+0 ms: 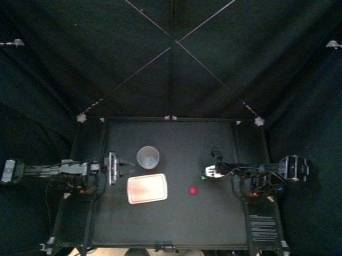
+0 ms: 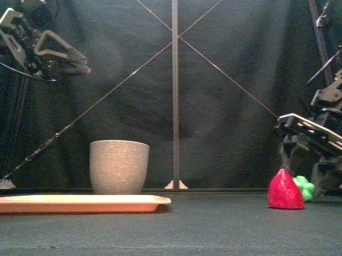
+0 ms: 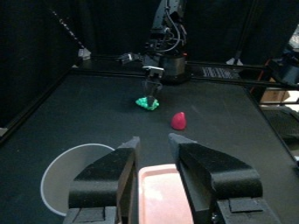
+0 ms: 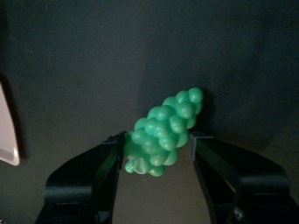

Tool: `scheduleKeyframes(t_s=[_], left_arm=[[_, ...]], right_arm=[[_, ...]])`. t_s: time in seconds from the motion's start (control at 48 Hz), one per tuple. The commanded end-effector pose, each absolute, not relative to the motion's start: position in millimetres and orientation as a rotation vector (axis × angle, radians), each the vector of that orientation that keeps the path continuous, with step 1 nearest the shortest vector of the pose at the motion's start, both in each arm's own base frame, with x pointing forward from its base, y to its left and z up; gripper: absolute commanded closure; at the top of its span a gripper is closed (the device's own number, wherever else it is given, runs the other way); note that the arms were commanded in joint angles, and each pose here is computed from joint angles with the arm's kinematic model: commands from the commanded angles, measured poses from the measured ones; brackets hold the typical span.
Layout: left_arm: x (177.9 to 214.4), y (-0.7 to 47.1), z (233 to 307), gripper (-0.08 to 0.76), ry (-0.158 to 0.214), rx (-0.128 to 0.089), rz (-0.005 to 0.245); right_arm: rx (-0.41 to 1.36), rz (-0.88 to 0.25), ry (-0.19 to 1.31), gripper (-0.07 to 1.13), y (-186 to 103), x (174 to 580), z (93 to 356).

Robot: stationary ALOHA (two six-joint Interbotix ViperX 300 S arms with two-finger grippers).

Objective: Pick the green grapes then place it on the pink plate
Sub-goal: Place green grapes on the pink plate

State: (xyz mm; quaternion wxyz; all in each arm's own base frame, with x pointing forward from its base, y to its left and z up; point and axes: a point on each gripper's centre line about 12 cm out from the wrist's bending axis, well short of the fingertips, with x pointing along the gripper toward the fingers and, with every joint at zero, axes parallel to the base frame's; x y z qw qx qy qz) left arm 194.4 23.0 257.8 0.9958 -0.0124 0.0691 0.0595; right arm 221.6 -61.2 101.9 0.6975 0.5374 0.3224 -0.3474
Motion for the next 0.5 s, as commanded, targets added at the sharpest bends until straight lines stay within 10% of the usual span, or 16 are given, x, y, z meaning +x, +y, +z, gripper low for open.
scheduleKeyframes(t_s=[0.021, 0.5], left_arm=[[196.5, 22.9, 264.5, -0.067, 0.117, -0.023, 0.118], [195.7, 25.1, 261.9, -0.067, 0.123, -0.03, 0.13]], right_arm=[[1.182, -0.75, 0.708, 0.41, -60, 227, 107], [0.933, -0.436, 0.565, 0.47, -42, 302, 188]])
